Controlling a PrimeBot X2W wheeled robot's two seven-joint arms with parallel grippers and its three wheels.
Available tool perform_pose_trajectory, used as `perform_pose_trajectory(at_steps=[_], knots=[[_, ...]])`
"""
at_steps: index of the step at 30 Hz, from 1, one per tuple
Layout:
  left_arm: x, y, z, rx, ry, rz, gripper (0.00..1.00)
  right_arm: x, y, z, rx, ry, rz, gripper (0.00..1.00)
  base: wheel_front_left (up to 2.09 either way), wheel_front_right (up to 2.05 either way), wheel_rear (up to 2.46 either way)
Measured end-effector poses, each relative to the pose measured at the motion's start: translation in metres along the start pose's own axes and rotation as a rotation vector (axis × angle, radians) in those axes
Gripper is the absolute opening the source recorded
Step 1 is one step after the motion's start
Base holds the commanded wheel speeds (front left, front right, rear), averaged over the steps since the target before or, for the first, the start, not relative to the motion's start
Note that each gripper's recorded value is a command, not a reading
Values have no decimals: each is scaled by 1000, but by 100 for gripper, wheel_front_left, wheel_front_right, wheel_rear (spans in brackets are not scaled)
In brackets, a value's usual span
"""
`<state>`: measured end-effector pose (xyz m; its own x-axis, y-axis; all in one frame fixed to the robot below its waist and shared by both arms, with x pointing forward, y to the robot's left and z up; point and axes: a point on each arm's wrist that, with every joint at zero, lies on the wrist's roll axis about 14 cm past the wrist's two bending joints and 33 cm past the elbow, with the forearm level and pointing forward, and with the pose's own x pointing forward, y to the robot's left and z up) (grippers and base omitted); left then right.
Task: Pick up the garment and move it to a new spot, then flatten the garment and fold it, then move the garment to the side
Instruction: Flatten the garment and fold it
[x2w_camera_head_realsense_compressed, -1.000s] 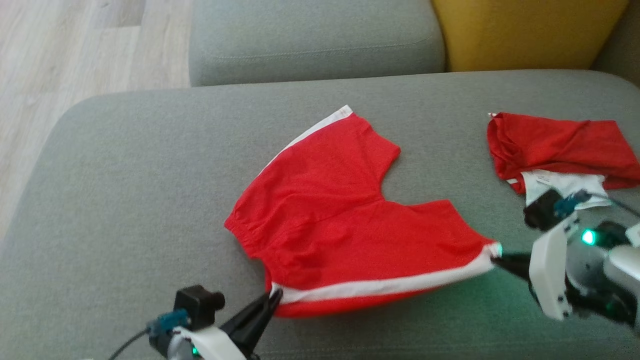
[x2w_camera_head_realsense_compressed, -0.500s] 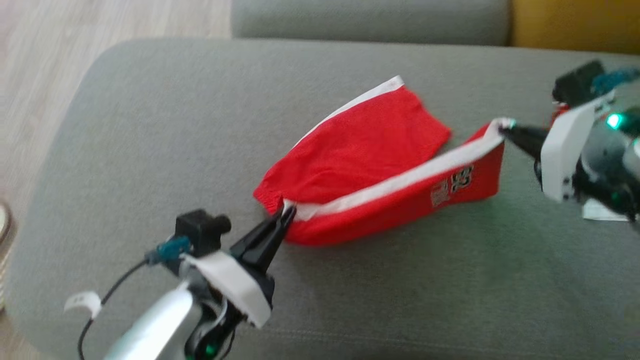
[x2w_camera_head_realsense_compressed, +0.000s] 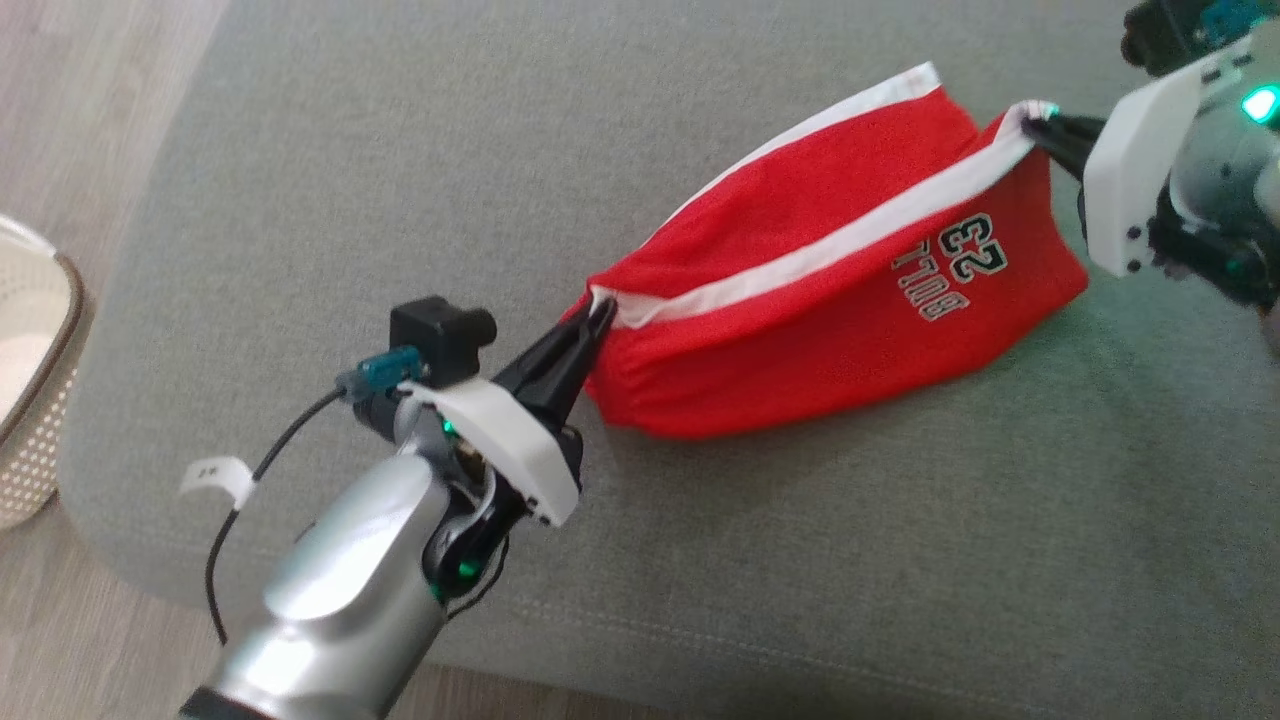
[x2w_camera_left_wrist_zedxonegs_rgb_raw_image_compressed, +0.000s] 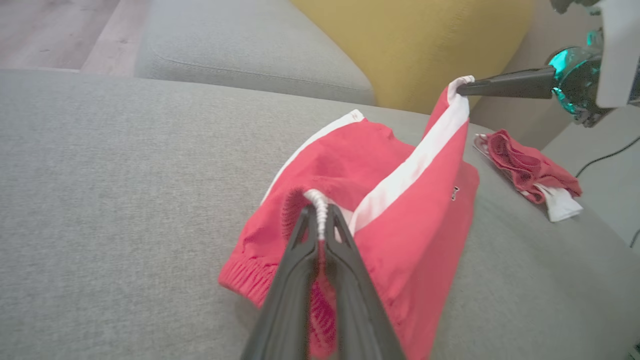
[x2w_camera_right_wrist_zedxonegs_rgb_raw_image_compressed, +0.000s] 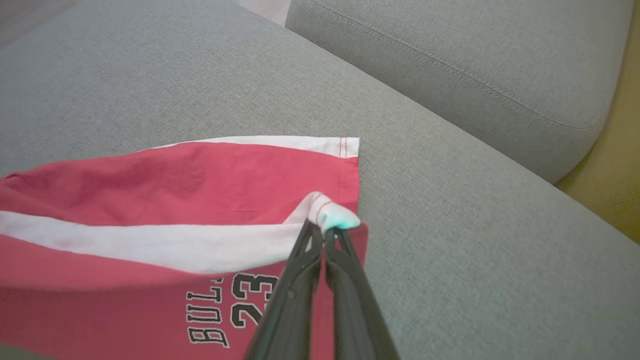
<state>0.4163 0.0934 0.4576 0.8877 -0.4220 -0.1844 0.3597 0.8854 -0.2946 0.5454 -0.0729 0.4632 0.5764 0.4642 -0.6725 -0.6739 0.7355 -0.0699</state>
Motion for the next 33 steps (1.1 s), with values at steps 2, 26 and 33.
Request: perform_pose_trajectory(at_steps=[2, 26, 33], knots=[[6, 7, -1, -4, -2, 19, 0, 10, -2, 2, -17, 8, 0, 0, 0, 0, 0], [41, 51, -15, -12, 14, 118, 0, 88, -24, 15, -32, -59, -22, 0, 0, 0, 0], [42, 55, -21, -22, 28, 134, 100, 97, -25, 12, 4, -84, -30, 100, 0, 0, 0]])
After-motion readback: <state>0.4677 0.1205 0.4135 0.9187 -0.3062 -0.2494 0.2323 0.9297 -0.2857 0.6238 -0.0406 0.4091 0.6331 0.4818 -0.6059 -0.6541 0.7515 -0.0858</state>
